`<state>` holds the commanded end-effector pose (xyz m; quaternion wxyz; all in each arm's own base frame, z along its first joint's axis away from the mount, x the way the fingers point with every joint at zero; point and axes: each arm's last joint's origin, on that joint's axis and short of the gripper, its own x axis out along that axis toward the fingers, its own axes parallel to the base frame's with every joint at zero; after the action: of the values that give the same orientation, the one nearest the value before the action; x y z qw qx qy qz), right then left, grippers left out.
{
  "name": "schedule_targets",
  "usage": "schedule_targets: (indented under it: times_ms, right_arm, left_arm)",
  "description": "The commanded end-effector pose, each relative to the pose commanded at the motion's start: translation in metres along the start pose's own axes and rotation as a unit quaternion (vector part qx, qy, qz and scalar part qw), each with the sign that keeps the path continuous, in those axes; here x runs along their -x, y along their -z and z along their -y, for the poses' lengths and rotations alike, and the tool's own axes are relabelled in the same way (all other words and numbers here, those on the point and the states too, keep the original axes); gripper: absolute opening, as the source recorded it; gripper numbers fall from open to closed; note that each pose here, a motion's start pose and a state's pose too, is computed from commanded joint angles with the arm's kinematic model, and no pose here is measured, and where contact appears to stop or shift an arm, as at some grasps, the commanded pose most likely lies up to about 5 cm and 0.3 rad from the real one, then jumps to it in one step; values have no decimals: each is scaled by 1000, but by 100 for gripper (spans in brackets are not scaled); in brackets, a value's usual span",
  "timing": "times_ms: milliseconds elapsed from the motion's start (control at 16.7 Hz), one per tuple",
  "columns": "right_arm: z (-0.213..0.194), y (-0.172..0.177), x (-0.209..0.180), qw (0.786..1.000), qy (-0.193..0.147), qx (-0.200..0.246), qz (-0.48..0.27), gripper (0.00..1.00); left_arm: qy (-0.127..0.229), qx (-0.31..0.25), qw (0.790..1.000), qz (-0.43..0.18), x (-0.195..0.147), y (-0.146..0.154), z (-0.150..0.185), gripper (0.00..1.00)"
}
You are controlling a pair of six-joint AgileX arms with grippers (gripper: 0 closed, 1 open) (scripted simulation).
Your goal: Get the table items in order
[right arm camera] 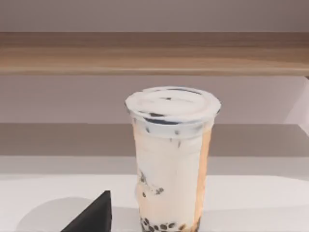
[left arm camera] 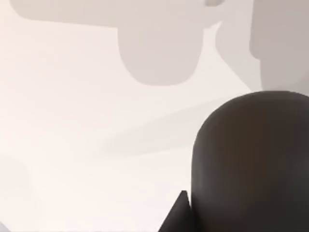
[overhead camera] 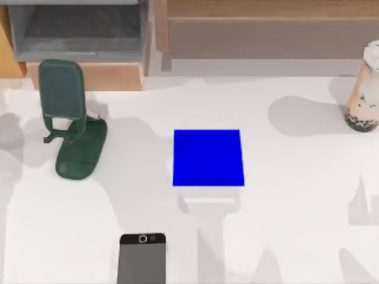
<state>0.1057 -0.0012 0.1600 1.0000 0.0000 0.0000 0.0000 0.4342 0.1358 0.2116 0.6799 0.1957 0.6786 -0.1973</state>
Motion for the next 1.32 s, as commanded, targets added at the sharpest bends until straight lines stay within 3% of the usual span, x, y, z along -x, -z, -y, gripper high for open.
schedule_targets:
  times_ms: [360,540,720,840,1020,1200,1320]
  right_arm:
    - [0,0,0,1000,0,0,0,100]
    - [0,0,0,1000,0,0,0,100]
    - [0,0,0,1000,0,0,0,100]
    - [0,0,0,1000,0,0,0,100]
    - [0,0,0,1000,0,0,0,100]
    - [0,0,0,1000,0,0,0,100]
    - [0,0,0,1000,0,0,0,100]
  left_arm:
    - [-12,70,997,36,22,-19,19,0]
    - [-12,153,985,78,47,-38,43,0]
    - [5,260,957,126,75,-59,76,0]
    - [30,337,928,154,93,-72,101,0]
    - [83,461,866,176,116,-90,142,0]
    - [142,587,779,166,128,-106,184,0]
    - [177,668,708,142,130,-117,211,0]
